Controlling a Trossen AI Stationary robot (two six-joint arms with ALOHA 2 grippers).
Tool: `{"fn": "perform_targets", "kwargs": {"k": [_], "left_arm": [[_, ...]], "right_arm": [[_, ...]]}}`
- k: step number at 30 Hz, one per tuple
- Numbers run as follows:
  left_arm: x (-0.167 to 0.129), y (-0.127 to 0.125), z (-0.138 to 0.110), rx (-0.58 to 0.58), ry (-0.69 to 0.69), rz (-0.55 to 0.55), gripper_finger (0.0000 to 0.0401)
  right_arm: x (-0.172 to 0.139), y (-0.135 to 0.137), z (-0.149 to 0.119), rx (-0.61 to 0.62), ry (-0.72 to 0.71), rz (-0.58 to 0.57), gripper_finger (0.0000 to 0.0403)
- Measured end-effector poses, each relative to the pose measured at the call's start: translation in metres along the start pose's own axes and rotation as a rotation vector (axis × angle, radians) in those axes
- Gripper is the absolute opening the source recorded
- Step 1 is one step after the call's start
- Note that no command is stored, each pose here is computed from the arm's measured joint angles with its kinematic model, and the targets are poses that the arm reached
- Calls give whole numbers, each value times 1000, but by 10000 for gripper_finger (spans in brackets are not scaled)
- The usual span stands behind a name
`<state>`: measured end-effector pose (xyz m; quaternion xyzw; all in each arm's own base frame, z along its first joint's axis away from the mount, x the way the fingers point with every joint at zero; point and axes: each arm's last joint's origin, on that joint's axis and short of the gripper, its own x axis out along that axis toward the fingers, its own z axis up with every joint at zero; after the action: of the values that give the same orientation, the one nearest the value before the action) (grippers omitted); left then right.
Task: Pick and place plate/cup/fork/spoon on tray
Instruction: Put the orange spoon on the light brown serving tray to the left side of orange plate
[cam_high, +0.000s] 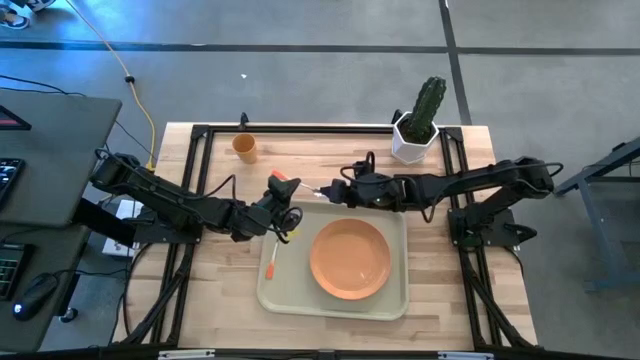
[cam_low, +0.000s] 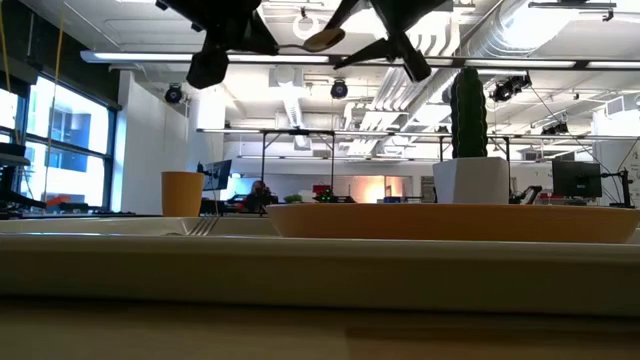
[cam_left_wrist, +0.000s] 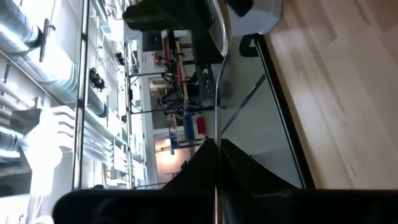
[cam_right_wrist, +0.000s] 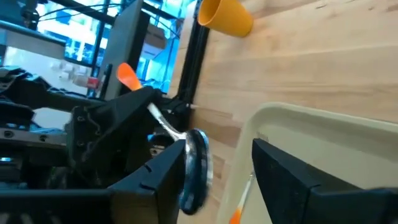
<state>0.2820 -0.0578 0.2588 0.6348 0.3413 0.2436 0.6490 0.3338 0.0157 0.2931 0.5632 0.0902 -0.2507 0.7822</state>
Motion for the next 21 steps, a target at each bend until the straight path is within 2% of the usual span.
{"fn": "perform_targets", "kwargs": {"k": [4,15,18,21], "left_arm": [[0,0,0,19,-11,-3,1],[5,1,-3,16,-2,-7,8],[10,1,-5,-57,3,-11,21],[13,1,-7,-214,15,-12,37]], "right_arm": [[0,1,0,-3,-3,12,136],[0,1,0,-38,7,16,9],[0,1,1,-69,5,8,7],[1,-3,3,-132,3,-27,3]]}}
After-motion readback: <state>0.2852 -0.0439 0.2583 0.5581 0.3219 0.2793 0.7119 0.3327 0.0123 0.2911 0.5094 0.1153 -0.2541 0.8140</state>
